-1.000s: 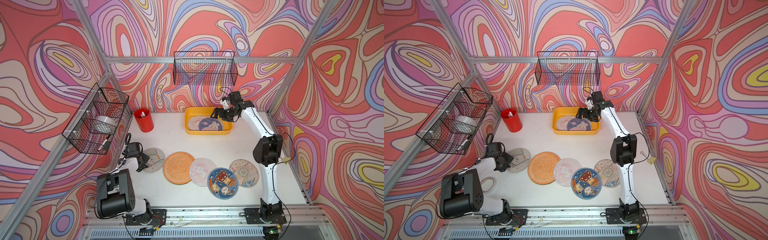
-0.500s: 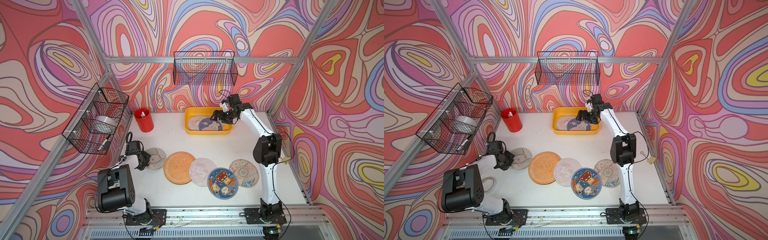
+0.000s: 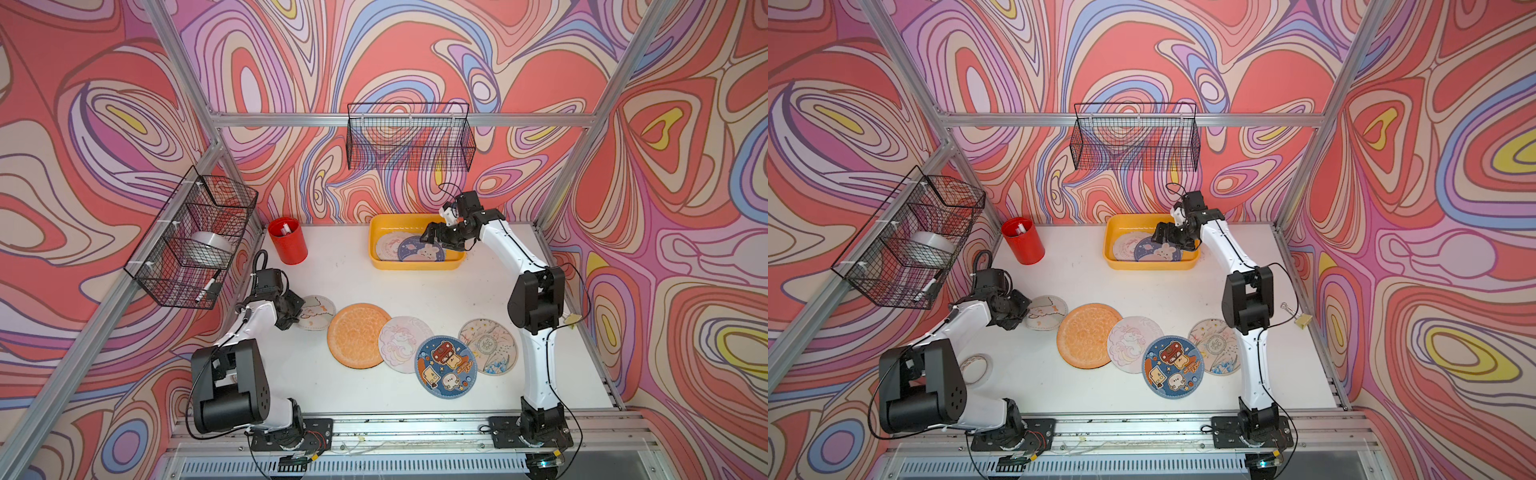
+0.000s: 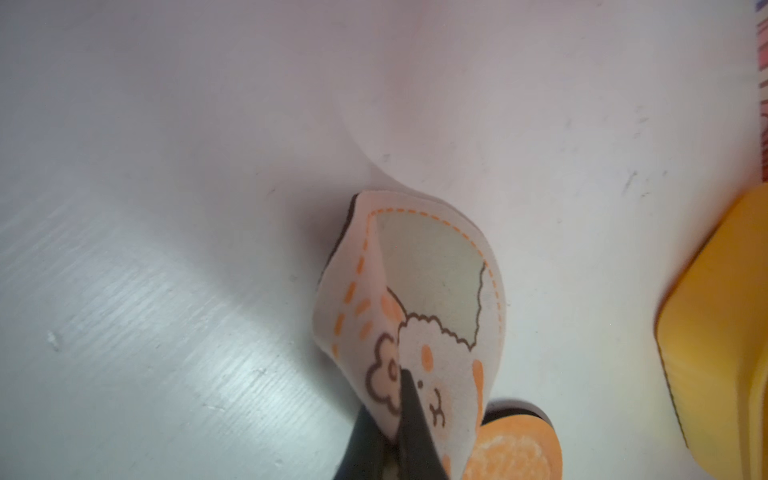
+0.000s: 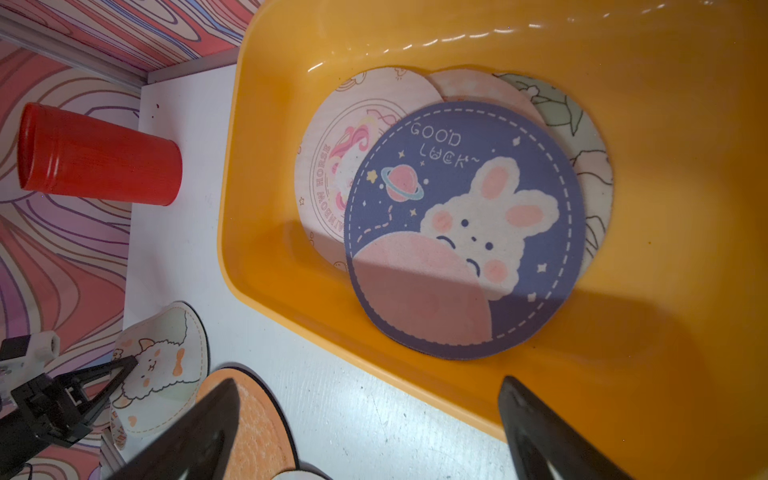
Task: Put the coasters into the storage box
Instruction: Pick up the coaster from the center of the board, then place the coaster in the storage box, then pick up the coaster from the coaster.
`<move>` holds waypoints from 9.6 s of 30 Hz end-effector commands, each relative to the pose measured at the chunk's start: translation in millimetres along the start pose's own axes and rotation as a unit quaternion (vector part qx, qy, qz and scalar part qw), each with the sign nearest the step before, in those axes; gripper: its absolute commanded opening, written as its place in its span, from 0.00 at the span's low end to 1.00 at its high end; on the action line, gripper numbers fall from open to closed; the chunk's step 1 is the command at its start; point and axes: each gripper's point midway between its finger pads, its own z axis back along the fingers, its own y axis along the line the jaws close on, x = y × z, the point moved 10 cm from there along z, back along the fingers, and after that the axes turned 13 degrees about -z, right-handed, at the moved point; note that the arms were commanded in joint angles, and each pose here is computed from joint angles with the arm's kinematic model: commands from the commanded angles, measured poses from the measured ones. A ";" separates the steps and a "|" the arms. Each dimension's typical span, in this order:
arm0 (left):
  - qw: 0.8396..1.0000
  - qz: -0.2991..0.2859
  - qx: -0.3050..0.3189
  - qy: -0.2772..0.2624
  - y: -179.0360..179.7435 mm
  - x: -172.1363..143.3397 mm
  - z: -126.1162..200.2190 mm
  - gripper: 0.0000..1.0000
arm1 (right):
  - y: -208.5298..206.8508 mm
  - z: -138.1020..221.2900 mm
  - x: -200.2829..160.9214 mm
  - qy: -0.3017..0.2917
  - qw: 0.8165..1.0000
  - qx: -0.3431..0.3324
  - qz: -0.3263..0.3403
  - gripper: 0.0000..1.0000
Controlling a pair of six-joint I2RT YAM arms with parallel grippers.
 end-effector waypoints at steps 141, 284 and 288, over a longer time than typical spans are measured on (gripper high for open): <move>0.759 -0.530 -0.256 0.279 -227.9 -232.7 -4.5 0.59 | -97.7 68.3 -275.7 0.128 0.958 -0.173 -0.189 0.90; 0.755 -0.532 -0.244 0.295 -238.8 -213.7 10.2 0.56 | -15.7 88.0 -239.9 0.122 0.987 -0.098 -0.032 0.00; 0.782 -0.508 -0.250 0.261 -232.0 -190.2 17.0 0.67 | 3.5 89.8 -219.4 0.104 0.991 -0.078 -0.011 0.00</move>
